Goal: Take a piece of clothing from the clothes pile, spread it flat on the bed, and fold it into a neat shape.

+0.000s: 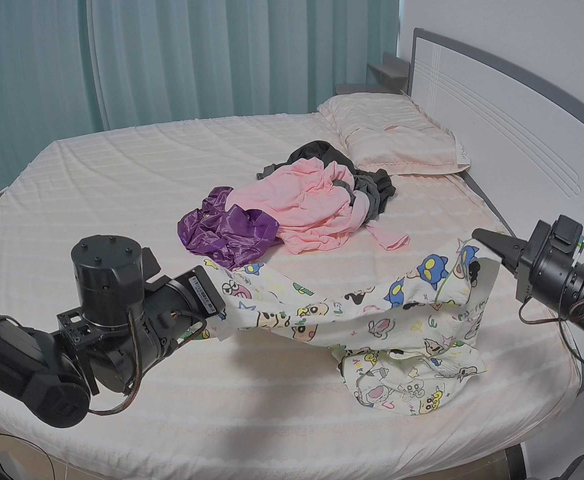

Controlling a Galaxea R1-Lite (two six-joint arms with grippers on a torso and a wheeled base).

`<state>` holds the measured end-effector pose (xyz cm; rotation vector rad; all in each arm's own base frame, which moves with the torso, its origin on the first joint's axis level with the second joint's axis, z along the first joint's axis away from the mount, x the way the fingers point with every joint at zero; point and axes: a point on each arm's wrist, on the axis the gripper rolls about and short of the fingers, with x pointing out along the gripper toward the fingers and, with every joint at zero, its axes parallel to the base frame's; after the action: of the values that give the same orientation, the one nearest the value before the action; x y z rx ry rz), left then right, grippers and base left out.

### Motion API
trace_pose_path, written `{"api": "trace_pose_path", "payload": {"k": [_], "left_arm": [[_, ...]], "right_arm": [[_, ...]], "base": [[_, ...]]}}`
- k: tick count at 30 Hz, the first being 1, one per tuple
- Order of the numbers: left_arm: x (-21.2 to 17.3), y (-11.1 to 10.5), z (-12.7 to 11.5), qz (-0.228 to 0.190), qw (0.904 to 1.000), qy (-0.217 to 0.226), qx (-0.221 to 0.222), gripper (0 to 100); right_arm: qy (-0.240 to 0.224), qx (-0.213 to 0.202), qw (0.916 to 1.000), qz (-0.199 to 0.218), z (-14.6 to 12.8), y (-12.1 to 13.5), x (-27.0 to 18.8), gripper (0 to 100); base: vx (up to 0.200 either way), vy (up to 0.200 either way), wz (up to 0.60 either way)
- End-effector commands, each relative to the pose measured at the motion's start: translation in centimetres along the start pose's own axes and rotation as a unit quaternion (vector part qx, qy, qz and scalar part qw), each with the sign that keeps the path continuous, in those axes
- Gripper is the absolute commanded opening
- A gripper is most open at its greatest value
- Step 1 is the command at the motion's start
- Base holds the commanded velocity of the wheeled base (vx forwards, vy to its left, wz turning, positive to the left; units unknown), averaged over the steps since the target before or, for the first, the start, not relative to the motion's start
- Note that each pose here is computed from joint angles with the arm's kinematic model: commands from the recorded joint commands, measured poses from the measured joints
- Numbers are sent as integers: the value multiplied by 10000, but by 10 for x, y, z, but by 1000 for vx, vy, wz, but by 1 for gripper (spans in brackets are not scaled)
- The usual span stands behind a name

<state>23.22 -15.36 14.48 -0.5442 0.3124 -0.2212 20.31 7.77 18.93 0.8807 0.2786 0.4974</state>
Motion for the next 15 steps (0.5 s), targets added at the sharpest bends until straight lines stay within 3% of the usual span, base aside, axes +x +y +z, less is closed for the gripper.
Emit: {"api": "trace_pose_path", "payload": {"k": [1,7,15], "left_arm": [[3,6,-23,146,9990,293,-291,0],[7,2,-47,152,9977,610,-256,0],[5,2,-57,307,9980,554,-58,0]], "right_arm": [[401,222,9981,-408,-23,-30,13,0],[928,388,9942,-371,-53,-31,23,0],[511,271,9982,-136,-52,-18,22,0]], "base": [[0,0,0],[0,0,0],[0,0,0]]}}
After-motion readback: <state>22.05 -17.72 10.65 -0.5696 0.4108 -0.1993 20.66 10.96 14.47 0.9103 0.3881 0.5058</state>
